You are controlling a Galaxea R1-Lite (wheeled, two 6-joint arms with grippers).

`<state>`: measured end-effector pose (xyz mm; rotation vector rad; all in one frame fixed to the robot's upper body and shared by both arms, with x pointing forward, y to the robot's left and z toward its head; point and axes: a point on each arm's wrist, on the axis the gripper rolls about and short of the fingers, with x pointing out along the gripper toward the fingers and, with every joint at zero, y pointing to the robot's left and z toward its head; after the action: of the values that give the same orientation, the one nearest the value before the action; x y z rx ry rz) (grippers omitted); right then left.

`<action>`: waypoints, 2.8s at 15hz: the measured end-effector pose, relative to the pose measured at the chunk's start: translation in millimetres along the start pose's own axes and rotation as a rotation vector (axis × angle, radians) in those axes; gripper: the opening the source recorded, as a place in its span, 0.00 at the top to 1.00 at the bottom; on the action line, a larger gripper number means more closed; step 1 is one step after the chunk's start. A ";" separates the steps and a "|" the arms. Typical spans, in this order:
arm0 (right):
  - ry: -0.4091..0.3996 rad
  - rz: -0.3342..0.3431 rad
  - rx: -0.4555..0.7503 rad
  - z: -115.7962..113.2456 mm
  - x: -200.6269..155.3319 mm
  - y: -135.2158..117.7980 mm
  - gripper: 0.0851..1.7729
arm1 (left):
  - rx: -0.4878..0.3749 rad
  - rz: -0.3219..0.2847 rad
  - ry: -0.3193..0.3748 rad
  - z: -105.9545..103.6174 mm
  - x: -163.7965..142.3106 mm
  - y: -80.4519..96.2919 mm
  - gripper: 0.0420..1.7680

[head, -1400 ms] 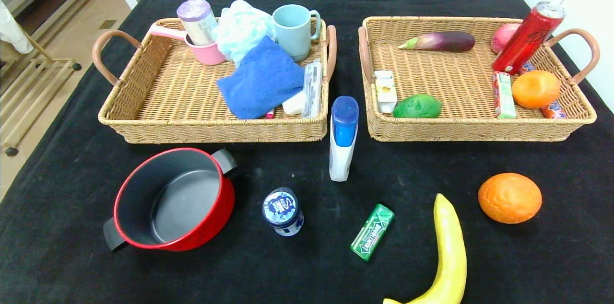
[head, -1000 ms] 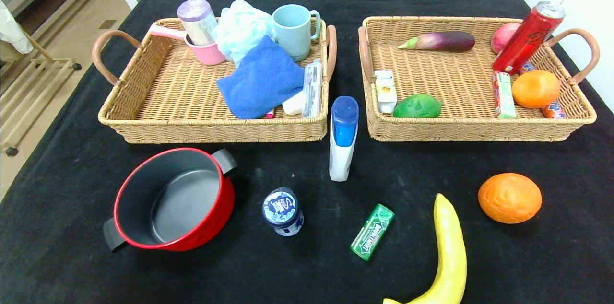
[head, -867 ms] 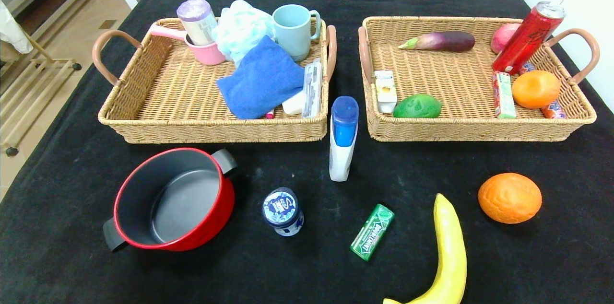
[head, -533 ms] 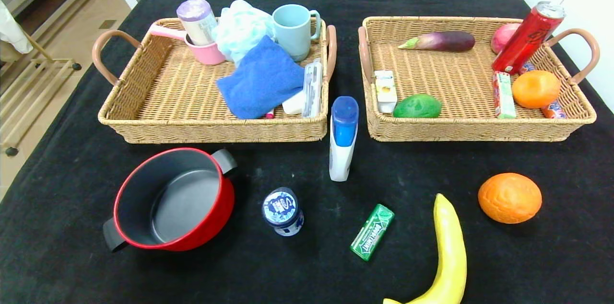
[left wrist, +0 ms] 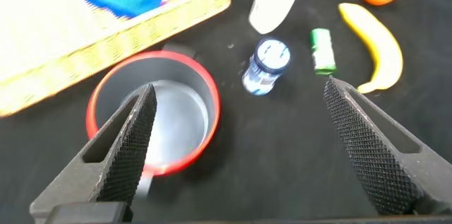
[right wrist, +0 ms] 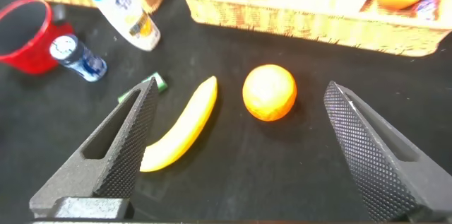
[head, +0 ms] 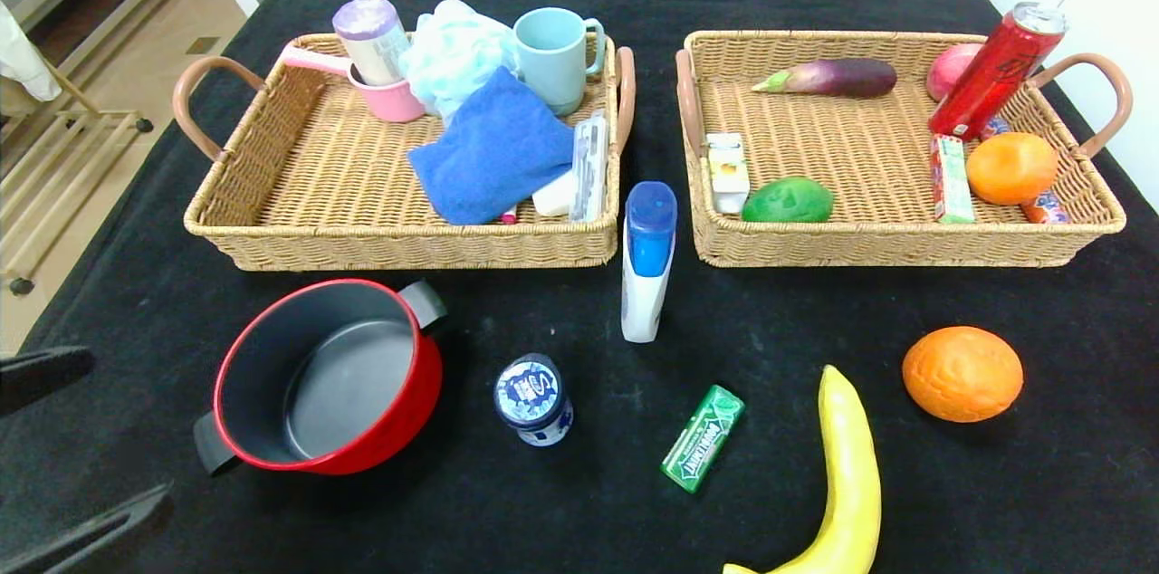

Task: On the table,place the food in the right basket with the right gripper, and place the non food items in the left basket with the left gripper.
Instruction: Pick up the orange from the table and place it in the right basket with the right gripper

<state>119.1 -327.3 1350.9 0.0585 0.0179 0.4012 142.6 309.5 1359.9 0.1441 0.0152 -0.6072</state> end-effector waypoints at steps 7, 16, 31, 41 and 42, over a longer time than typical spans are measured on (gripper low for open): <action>0.142 0.057 0.005 10.0 56.4 1.6 0.04 | -0.001 -0.107 0.071 7.6 35.2 2.2 0.03; 0.233 0.068 -0.019 5.6 107.5 13.7 0.04 | -0.004 -0.071 0.080 7.1 68.5 7.7 0.03; 0.570 -0.282 0.210 37.3 116.7 6.5 0.04 | 0.000 -0.084 0.056 9.7 62.1 5.1 0.03; 0.731 -0.471 0.332 17.1 198.1 -14.4 0.04 | 0.007 -0.090 0.051 8.9 59.1 4.3 0.03; 0.742 -0.469 0.335 14.7 201.9 -15.0 0.04 | 0.005 -0.090 0.049 9.1 58.8 4.3 0.03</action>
<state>311.2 -262.9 1363.4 0.2280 0.8183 -0.0711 193.1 278.4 1366.2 0.1638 0.0680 -0.6931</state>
